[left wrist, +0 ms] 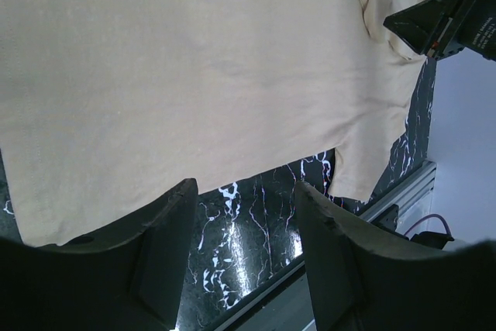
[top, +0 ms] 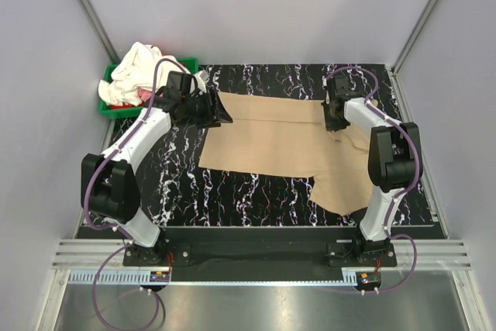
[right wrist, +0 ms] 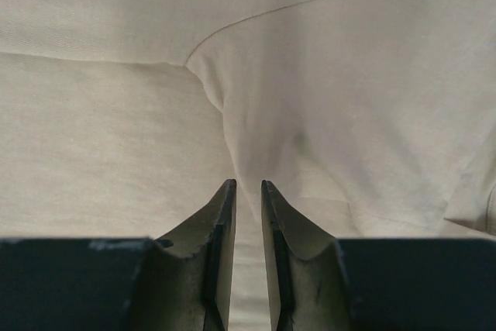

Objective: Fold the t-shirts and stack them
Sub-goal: Fold the tshirt

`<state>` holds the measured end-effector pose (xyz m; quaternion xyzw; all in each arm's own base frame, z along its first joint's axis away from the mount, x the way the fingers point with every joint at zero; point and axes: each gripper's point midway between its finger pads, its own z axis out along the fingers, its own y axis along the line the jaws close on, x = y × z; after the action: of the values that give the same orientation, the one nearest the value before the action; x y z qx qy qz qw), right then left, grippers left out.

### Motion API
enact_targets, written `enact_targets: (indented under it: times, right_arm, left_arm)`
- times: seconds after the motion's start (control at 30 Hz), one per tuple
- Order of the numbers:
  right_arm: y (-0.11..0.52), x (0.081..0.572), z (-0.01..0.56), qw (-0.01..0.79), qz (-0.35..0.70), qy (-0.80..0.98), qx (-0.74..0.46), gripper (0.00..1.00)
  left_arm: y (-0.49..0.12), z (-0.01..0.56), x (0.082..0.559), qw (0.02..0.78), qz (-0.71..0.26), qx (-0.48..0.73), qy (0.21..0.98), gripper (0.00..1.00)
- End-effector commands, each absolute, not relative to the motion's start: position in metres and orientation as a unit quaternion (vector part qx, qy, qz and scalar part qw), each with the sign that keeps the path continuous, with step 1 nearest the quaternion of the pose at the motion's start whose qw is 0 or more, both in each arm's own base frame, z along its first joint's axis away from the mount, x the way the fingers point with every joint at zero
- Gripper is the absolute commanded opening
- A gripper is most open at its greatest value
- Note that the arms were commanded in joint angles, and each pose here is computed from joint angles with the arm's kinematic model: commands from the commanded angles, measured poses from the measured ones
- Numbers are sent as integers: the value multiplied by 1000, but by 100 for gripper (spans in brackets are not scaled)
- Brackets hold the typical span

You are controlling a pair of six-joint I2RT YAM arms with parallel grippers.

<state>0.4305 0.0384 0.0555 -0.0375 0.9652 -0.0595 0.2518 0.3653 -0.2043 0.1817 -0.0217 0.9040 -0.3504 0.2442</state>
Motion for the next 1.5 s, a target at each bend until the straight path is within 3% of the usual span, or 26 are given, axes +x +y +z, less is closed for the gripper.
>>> enact_targets:
  times: [0.0,0.1,0.3,0.37,0.43,0.57,0.7,0.9,1.17,1.2,1.33,1.47]
  right_arm:
    - [40,431,45,242,-55,968,-41,27]
    - [36,434,36,237,-70,968,-38,31]
    - [31,437,23,223,-86,970,-41,30]
    - [31,437,20,220,-86,971,-42,26]
    - [31,440,23,225,-87,970,-41,11]
    - [43,438,49,233,-51,971,-32,0]
    - [59,427,74,218,-6,976,-13,0]
    - [77,396,72,157,48,986,27,0]
    - [88,396,57,138,60,987,61,0]
    - [81,399,54,141,41,987,67,1]
    - [67,407,55,142,0,987,75,24]
    - [64,422,101,193,57,975,93,37]
  left_arm:
    - [-201,203,374,290,-350,-5,891,58]
    - [-197,204,375,295,-343,-6,892,58]
    - [-196,201,376,293,-341,-9,893,58]
    - [-196,201,376,291,-342,-11,893,58]
    - [-195,199,377,291,-339,-12,894,58]
    - [-194,193,378,286,-336,-16,897,58]
    - [-194,180,382,272,-331,-25,903,58]
    - [-192,173,385,268,-324,-32,907,58]
    - [-186,157,389,257,-304,-40,917,58]
    - [-186,152,390,253,-301,-41,919,58]
    - [-192,146,404,239,-308,-51,919,58]
    - [-208,152,440,241,-332,-55,911,58]
